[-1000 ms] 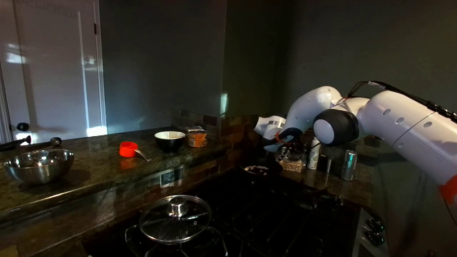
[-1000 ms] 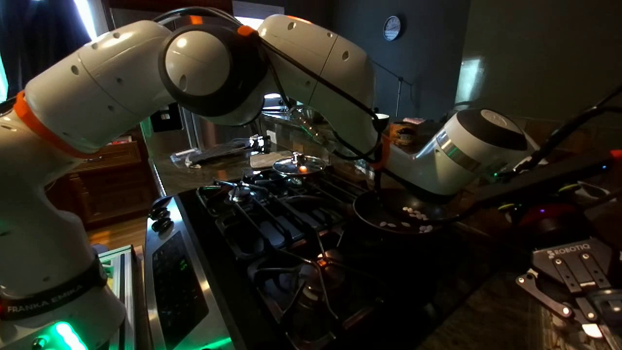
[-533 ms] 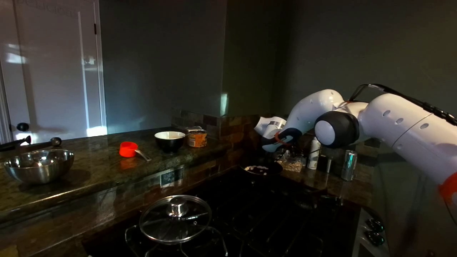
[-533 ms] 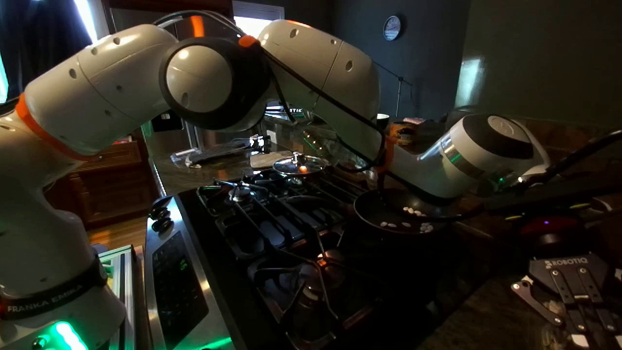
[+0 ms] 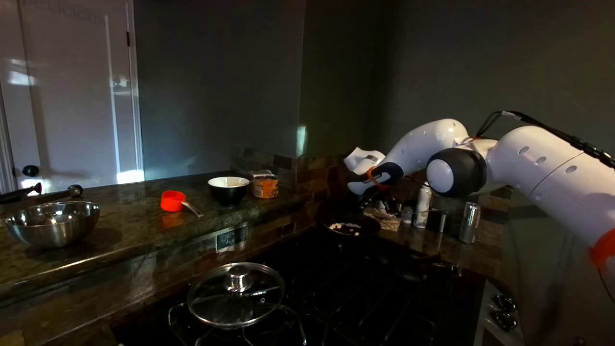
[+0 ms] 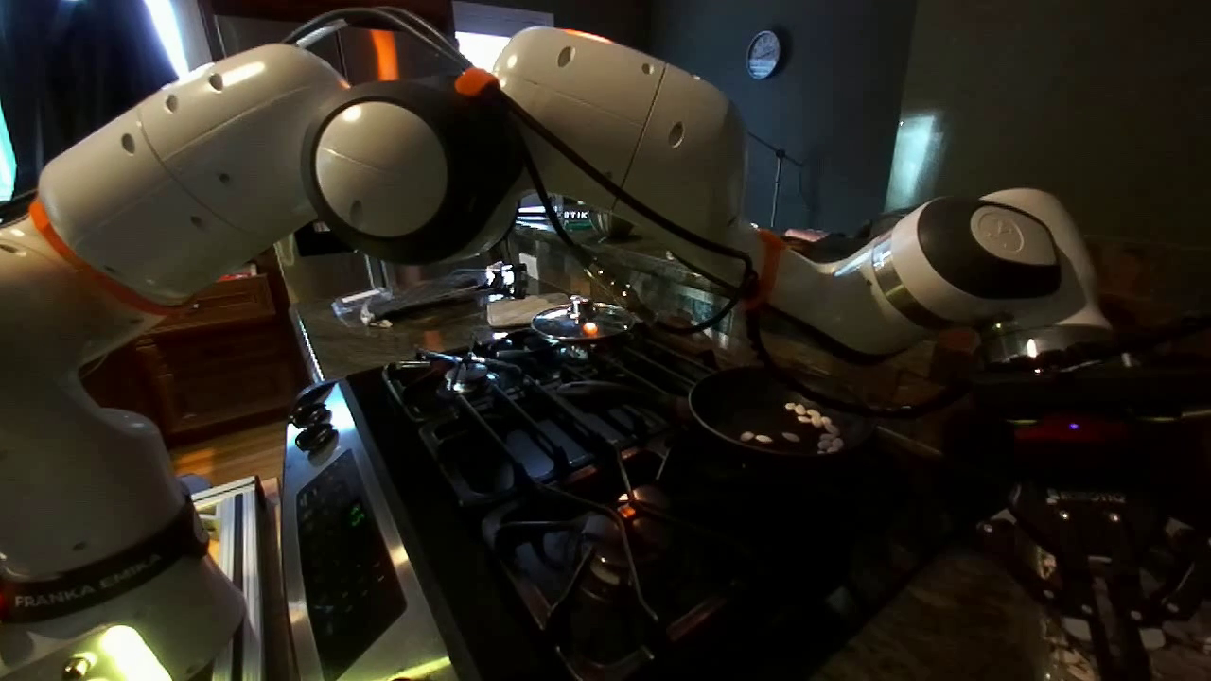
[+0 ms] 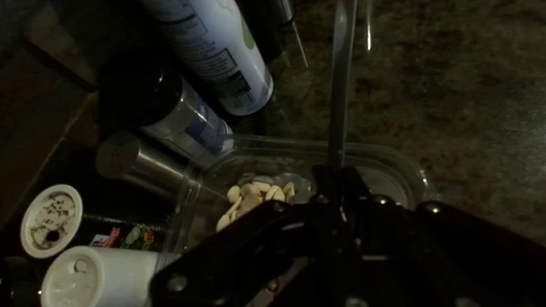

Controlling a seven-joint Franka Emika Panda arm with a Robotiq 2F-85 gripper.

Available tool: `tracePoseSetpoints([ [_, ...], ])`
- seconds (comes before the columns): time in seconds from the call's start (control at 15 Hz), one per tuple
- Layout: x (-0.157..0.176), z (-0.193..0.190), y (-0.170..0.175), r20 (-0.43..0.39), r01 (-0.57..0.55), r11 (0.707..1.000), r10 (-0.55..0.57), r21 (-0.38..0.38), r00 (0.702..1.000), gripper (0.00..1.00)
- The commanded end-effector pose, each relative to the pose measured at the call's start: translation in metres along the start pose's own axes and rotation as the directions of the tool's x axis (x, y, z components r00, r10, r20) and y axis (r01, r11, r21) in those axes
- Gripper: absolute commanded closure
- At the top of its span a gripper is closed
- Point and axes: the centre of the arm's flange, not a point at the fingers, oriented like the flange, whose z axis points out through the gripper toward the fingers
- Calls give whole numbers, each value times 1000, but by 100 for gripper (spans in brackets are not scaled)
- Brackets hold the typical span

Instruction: Put the spoon in the bowl

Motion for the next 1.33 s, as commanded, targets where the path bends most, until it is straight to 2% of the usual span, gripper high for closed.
tracePoseSetpoints([
  [0.0, -3, 3, 17, -53, 40, 998, -38, 45, 998, 97],
  [0.27, -31, 5, 26, -68, 8, 998, -3, 61, 998, 97],
  [0.47, -47, -1, 25, -90, -14, 999, 18, 45, 996, 97],
  [0.87, -61, -24, 23, -110, -20, 1000, 22, 20, 994, 97],
  [1.0, -64, -26, 22, -115, -8, 999, 14, 50, 993, 95],
  [1.07, -66, -24, 21, -126, -3, 998, 11, 63, 992, 65],
  [1.13, -66, -21, 19, -145, 3, 997, 7, 73, 989, 69],
  [1.2, -66, -18, 16, -175, 11, 997, 2, 78, 985, 69],
  [1.27, -66, -14, 14, -187, 6, 996, 11, 91, 982, 64],
])
